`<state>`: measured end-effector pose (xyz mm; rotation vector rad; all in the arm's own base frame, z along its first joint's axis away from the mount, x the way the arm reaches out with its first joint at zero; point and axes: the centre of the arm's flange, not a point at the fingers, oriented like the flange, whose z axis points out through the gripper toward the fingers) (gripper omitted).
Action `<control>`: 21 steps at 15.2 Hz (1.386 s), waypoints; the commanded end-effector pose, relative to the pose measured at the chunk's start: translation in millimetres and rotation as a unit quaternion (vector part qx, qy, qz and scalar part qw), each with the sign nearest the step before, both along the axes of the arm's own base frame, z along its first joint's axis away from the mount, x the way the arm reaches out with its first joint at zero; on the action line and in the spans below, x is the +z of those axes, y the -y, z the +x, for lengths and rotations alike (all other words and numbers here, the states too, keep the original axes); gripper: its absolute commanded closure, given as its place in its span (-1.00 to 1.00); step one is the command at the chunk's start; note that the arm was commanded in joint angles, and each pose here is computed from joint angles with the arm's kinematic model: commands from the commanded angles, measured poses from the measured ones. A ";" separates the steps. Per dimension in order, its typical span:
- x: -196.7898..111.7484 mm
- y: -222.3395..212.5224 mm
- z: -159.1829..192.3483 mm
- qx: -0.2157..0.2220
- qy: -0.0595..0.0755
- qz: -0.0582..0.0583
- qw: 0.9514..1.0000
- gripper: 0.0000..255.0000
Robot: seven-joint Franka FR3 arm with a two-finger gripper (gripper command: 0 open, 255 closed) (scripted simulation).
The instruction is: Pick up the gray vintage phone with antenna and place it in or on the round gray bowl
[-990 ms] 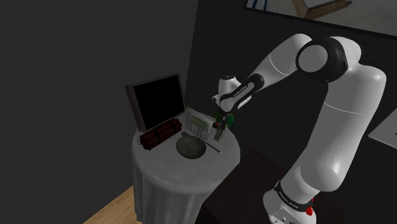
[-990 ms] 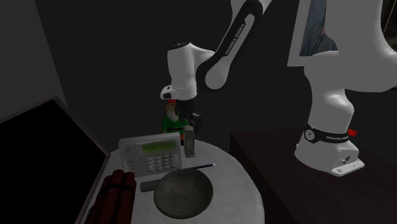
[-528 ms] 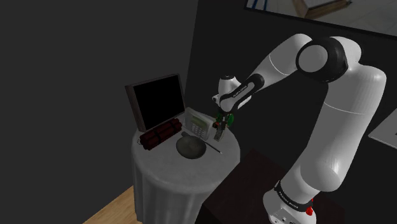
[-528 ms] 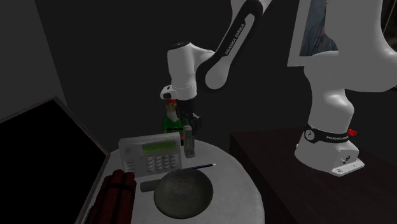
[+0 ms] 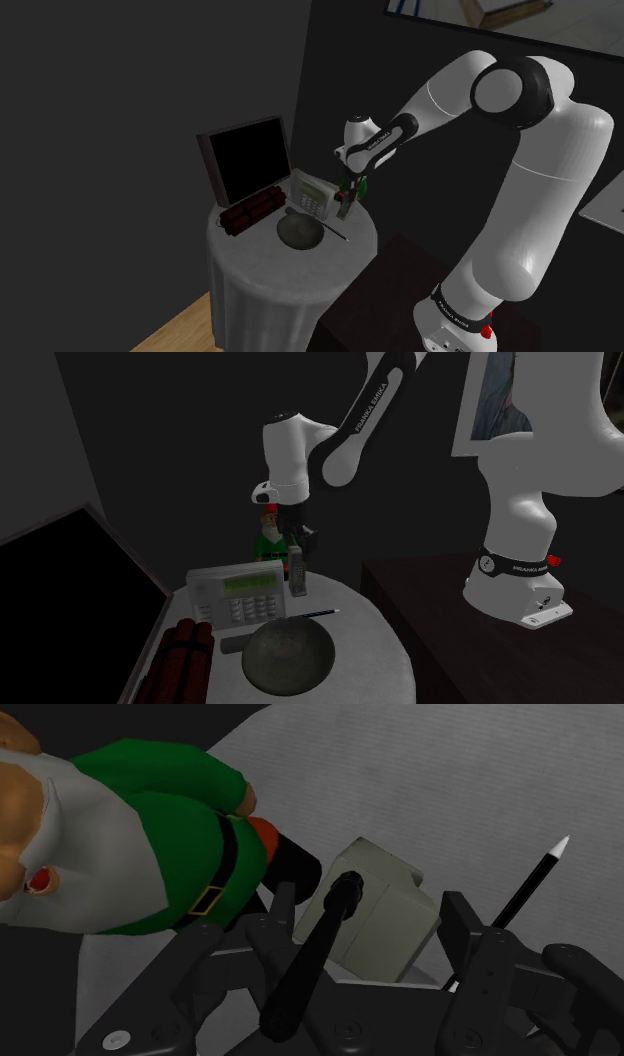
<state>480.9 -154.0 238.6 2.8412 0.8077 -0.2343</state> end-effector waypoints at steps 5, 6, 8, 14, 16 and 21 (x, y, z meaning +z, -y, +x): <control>31.2 -0.2 0.1 0.000 0.000 0.000 1.000 1.00; 36.5 -0.2 0.1 0.000 0.000 0.000 1.000 1.00; 47.0 -0.2 0.1 0.000 0.000 0.000 1.000 1.00; 78.7 -0.2 0.1 0.000 0.000 0.000 1.000 1.00; 89.3 -0.2 0.1 0.000 0.000 0.000 1.000 1.00; 112.4 -0.2 0.1 0.000 0.000 0.000 1.000 1.00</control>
